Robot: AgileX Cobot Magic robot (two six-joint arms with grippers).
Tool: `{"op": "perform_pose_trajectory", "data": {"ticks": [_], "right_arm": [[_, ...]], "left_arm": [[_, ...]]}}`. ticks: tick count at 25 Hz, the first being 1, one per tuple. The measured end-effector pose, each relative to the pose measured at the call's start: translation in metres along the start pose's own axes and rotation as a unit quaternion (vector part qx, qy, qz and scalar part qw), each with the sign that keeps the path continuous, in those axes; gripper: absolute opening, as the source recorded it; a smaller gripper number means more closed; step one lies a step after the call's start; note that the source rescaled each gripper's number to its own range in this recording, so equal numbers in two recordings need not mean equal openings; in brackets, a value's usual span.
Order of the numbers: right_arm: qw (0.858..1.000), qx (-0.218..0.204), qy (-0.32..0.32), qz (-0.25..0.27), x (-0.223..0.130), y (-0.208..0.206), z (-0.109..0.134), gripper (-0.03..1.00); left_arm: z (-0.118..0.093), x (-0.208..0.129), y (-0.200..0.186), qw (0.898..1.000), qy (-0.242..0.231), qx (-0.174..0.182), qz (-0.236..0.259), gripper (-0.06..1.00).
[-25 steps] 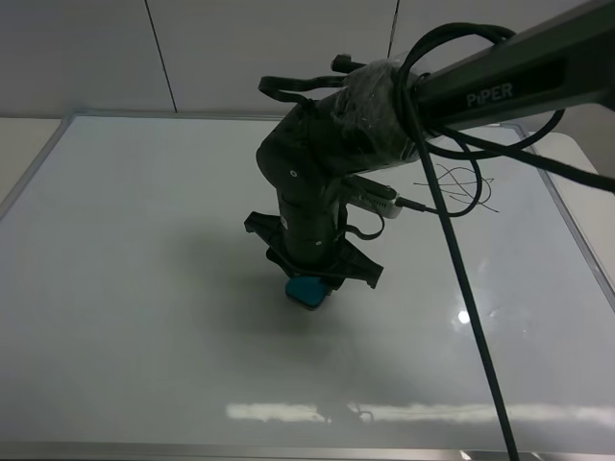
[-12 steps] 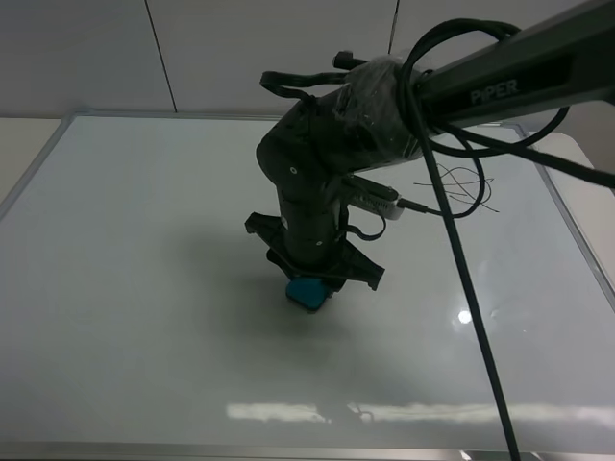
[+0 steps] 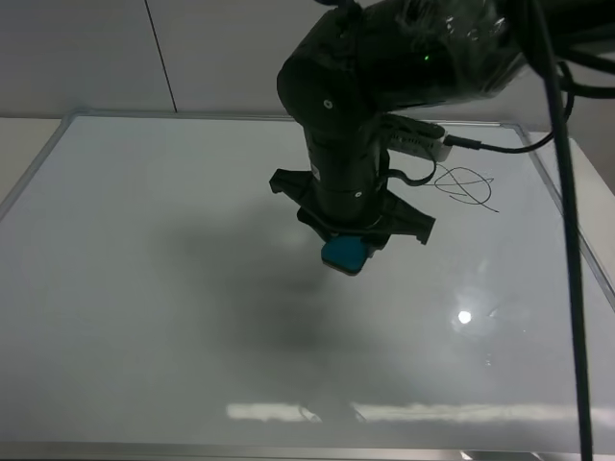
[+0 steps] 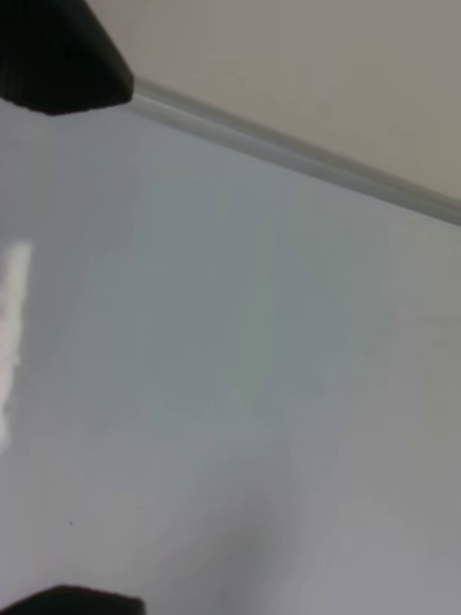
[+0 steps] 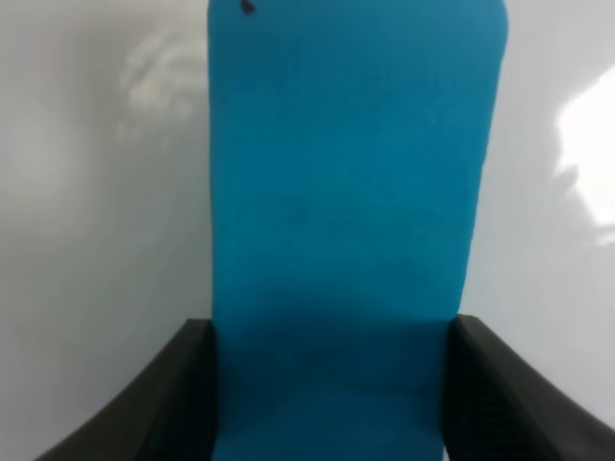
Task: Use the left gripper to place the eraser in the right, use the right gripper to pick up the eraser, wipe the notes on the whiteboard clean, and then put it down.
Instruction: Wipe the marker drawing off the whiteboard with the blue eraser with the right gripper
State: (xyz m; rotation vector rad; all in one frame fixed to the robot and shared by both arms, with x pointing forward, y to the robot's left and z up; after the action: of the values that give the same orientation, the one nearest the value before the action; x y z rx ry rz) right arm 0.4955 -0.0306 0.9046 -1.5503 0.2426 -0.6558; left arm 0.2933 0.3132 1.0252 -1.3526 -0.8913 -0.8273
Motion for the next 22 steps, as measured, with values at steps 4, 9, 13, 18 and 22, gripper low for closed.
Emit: {"op": "perform_pose_trajectory", "data": {"ticks": [4, 9, 13, 18, 22], "right_arm": [[0.997, -0.029, -0.049, -0.057, 0.024, -0.025, -0.019, 0.00], [0.976, 0.007, -0.188, -0.107, 0.047, -0.070, -0.027, 0.00], [0.966, 0.031, -0.229, -0.118, 0.053, -0.092, -0.032, 0.00], [0.966, 0.069, -0.216, -0.123, 0.060, -0.121, -0.044, 0.00], [0.974, 0.086, -0.188, -0.095, 0.073, -0.129, -0.057, 0.00]], "left_arm": [[0.000, 0.000, 0.000, 1.000, 0.000, 0.000, 0.000, 1.00], [0.000, 0.000, 0.000, 1.000, 0.000, 0.000, 0.000, 1.00], [0.000, 0.000, 0.000, 1.000, 0.000, 0.000, 0.000, 1.00], [0.000, 0.000, 0.000, 1.000, 0.000, 0.000, 0.000, 1.00], [0.000, 0.000, 0.000, 1.000, 0.000, 0.000, 0.000, 1.00]]}}
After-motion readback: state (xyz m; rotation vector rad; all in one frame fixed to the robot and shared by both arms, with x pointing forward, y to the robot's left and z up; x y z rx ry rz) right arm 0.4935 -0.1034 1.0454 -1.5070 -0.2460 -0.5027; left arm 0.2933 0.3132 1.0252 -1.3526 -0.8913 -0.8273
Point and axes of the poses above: a point on each arm's last joint axis where the gripper is mounted, y pointing out along that axis toward the gripper, z along the wrist's bending axis when the last joint is at zero, x = y × z, the point moved 7 cm from there along y, pointing out along that axis toward the gripper, and after that the axes turned 8 degrees about y, right-handed, at the moved point
